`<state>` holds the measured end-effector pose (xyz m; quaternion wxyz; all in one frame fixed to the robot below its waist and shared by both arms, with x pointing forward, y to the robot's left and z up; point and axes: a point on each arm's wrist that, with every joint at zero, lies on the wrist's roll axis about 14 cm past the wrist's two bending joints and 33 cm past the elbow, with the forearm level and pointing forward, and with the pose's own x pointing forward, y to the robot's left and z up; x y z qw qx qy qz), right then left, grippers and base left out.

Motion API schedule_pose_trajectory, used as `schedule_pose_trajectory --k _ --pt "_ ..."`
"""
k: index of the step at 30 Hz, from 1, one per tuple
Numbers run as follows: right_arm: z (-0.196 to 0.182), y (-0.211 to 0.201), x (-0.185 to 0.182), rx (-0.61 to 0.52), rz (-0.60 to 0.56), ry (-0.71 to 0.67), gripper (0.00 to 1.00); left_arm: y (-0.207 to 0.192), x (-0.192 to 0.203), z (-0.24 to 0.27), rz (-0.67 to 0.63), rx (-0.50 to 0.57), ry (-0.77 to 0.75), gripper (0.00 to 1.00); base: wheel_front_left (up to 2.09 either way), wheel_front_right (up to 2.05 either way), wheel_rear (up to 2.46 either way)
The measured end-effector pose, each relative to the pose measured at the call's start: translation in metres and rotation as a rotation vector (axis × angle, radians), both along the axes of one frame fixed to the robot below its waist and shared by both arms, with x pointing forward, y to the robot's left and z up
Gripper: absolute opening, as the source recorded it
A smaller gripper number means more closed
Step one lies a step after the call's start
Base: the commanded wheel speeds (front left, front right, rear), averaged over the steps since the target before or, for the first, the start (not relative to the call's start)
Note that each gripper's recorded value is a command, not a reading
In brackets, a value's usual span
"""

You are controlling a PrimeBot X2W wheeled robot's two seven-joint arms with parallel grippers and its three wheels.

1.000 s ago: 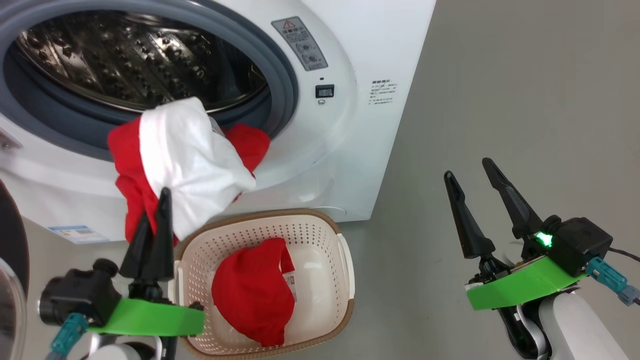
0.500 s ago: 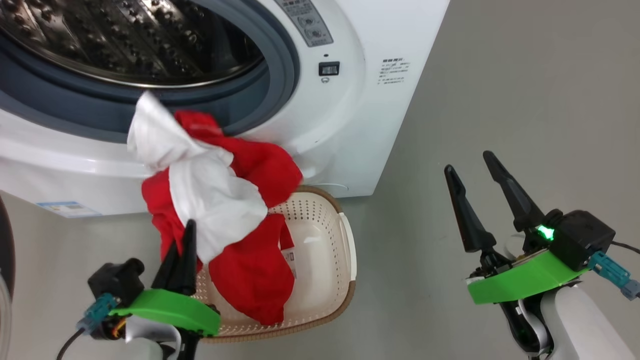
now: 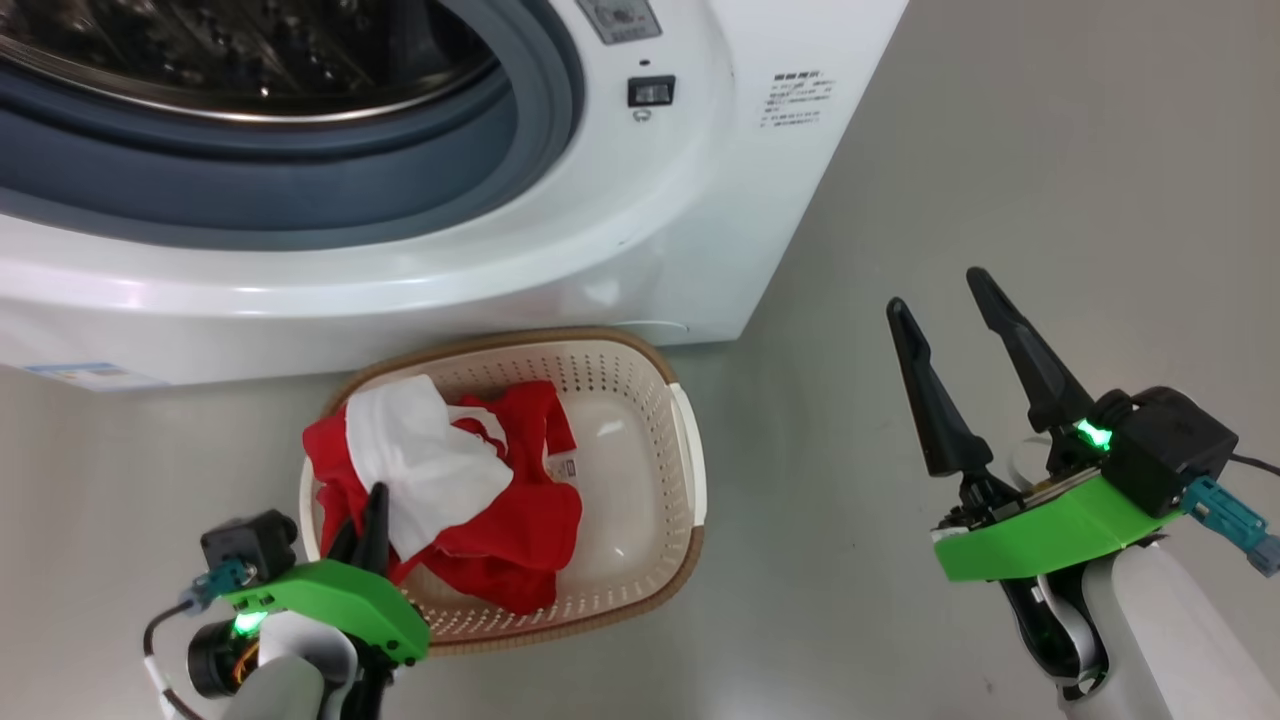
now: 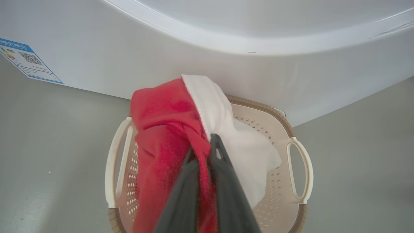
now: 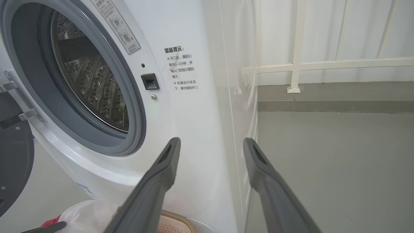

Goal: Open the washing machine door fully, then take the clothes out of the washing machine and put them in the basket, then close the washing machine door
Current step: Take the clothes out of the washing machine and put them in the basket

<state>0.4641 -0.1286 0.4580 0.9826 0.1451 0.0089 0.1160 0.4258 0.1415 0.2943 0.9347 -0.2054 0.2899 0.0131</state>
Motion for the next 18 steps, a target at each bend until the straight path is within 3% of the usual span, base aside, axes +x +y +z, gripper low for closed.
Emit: schedule_pose_trajectory --k 18 --pt "-0.028 -0.01 0.014 -0.008 -0.031 0.055 1.0 -0.032 0.001 -0.063 -0.094 -0.02 0.23 0.0 0.0 0.0 0.0"
